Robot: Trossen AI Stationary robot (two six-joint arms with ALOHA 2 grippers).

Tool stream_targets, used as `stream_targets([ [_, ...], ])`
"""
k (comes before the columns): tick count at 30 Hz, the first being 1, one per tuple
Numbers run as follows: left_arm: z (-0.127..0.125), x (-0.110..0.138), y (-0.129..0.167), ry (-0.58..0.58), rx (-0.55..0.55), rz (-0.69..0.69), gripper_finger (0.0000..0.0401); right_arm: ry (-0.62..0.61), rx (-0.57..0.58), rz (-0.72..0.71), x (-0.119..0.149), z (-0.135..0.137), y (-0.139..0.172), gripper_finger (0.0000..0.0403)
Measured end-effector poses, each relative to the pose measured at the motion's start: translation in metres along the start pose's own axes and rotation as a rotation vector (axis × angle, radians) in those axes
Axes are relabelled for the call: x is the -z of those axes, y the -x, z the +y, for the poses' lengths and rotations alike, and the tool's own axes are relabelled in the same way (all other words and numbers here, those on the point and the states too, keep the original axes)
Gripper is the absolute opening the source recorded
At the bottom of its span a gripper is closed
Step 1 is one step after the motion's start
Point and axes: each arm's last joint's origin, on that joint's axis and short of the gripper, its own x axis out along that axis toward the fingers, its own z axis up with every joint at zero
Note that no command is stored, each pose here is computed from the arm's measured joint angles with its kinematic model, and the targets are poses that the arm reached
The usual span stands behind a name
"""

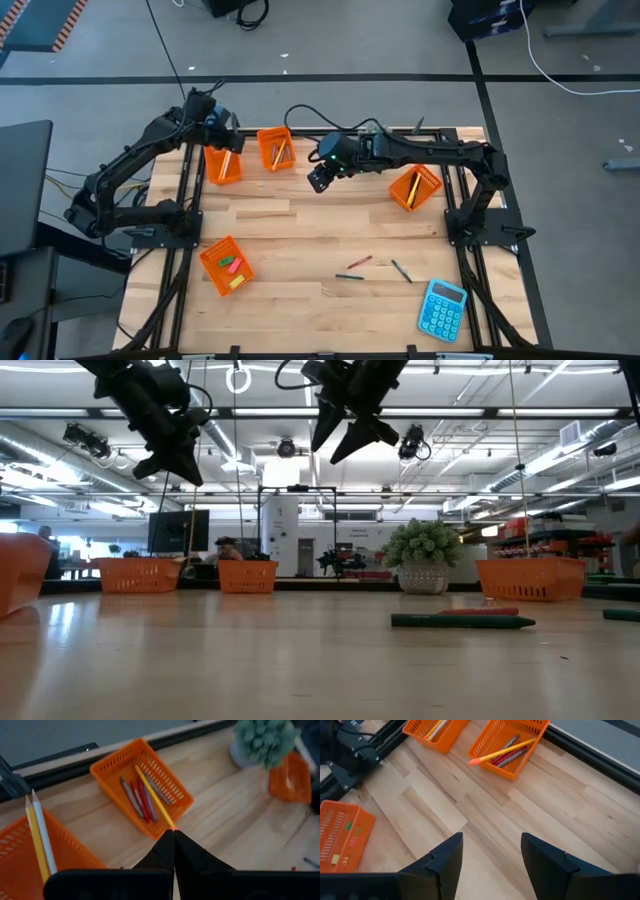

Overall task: Sort crayons/erasers/pens/pencils in bins
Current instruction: Put the yellow pencil into the top left orange bin, then move the yellow pencil from the middle bin to the top left bin

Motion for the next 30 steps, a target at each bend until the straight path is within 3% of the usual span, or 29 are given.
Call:
stream_targets([
  [7, -0.006, -0.012, 0.0, 0.142, 0.053, -0.116, 0.0066, 0.018, -0.008, 0.033, 0.002, -0.001, 0.005, 0.0206],
  [11, -0.016, -0.015, -0.005, 0.191, 0.102, -0.143, 0.0118, 0.005, -0.002, 0.069, 0.004, -0.007, 0.023, 0.0206],
  [18, -0.037, -0.008, -0.056, 0.172, 0.128, 0.026, 0.0191, 0.004, 0.019, 0.079, 0.003, -0.026, 0.063, 0.0206],
  [22, -0.043, -0.005, -0.079, 0.185, 0.11, 0.094, 0.0197, 0.018, 0.036, 0.079, 0.001, -0.039, 0.083, 0.0206],
  [27, -0.052, -0.011, -0.106, 0.09, 0.018, 0.106, 0.0176, 0.015, 0.076, 0.097, 0.001, -0.053, 0.095, 0.0206],
  [30, -0.052, -0.014, -0.124, 0.09, -0.02, 0.155, 0.0165, 0.017, 0.089, 0.115, 0.002, -0.056, 0.098, 0.0206],
])
